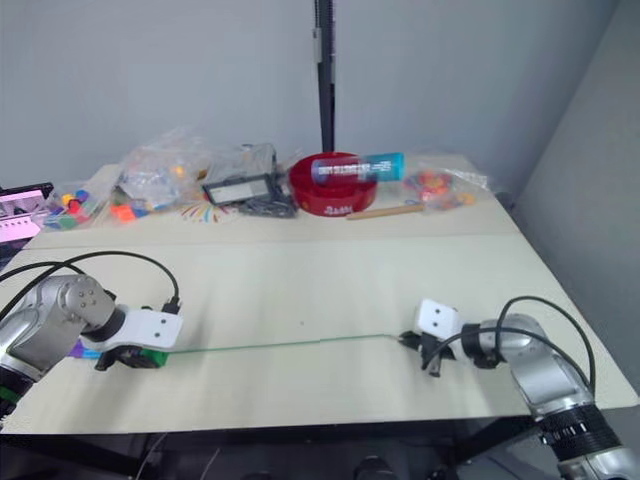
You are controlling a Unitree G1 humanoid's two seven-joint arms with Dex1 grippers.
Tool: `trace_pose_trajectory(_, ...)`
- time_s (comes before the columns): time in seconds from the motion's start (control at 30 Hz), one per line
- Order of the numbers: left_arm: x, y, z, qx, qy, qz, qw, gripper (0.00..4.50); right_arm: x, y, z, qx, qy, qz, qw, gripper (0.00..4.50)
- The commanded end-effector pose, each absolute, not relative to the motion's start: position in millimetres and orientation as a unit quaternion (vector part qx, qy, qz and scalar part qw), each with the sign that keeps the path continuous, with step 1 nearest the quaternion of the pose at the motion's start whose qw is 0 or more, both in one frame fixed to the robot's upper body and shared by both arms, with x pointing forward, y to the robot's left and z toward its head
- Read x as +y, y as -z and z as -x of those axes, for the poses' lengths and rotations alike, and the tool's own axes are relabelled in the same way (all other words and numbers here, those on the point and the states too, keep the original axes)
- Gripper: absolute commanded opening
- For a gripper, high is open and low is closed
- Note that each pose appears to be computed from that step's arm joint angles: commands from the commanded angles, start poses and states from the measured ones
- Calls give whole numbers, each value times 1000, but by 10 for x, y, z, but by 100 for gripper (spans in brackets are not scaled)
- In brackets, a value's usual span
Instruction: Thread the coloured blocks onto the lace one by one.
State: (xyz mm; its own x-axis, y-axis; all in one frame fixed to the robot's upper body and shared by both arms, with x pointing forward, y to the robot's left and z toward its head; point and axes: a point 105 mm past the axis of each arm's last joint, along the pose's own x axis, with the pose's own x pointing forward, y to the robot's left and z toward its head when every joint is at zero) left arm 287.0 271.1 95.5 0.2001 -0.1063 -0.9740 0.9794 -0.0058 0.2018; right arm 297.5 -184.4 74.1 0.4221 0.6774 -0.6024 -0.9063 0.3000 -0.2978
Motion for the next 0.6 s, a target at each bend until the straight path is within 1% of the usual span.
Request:
trace_pose_trajectory(0.03,2771,-813,-2810,437,477,-521,557,120,-1677,-391,-2772,236,-541,288,754,0)
trace_pose_trajectory(0.2,2755,-811,-2825,429,477,-526,558,120,-1523,-360,-2776,231,-550,278,753,0)
trace_pose_trajectory(0.33,2717,-823,-2855,411,482,-535,559,120,-1483,-362,-2763,232,-556,273,750,0)
trace_pose_trajectory(0.4,2705,-826,-2864,408,484,-534,561,120,-1490,-362,-2769,233,-555,272,751,71)
trace_pose_trajectory(0.47,2695,-834,-2880,403,482,-534,566,120,-1505,-359,-2778,235,-552,271,753,131)
trace_pose_trajectory(0.53,2656,-861,-2908,388,485,-536,572,226,-1516,-375,-2781,236,-552,264,755,197)
trace_pose_trajectory(0.6,2593,-951,-2913,370,494,-524,586,287,-1494,-484,-2780,222,-561,246,759,258)
